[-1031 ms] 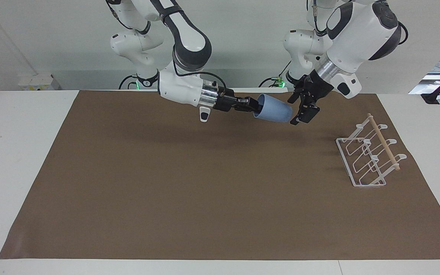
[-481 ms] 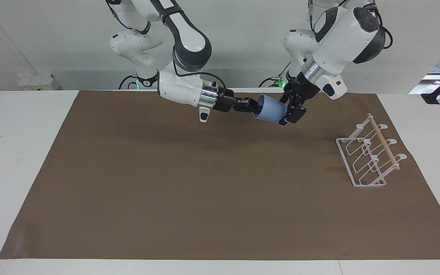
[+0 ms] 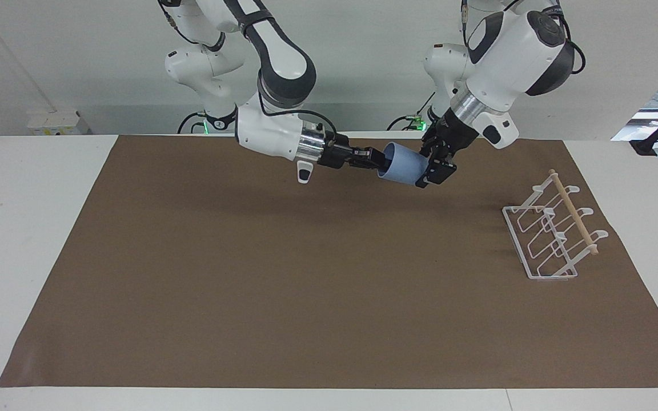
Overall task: Hang cup on cup holder
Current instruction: 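Grasp the cup's open end with the left gripper while the right gripper holds it, then open the right gripper and withdraw it while the left gripper holds the cup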
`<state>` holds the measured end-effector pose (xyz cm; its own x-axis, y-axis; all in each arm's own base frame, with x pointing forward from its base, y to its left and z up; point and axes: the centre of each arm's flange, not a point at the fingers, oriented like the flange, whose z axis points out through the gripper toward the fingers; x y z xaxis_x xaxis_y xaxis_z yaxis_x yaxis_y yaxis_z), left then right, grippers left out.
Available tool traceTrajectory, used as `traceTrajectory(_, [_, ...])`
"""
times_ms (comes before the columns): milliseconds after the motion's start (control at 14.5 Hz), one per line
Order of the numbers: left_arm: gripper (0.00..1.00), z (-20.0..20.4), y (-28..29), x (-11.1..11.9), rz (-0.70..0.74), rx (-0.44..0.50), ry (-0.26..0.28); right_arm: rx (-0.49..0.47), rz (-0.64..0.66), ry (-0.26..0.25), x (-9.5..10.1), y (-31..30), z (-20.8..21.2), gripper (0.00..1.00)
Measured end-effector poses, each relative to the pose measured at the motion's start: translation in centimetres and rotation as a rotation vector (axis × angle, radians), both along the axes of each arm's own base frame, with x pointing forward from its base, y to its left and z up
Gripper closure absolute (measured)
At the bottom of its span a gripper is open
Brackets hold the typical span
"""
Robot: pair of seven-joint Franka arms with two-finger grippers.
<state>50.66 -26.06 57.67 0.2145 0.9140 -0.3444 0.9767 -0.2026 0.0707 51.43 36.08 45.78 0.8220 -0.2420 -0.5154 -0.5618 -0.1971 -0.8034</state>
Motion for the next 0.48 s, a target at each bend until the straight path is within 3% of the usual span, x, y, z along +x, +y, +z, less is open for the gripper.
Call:
traceTrajectory(275, [0.29,-0.4,0.8,0.3,0.002,0.053,-0.014,-0.076,-0.006,-0.060,0.1,0.1,0.1,0.40])
traceTrajectory(481, [0.29,-0.8,3.7,1.4,0.019,0.176,-0.054,-0.199,0.019,-0.161,1.9,-2.7,0.8,0.07])
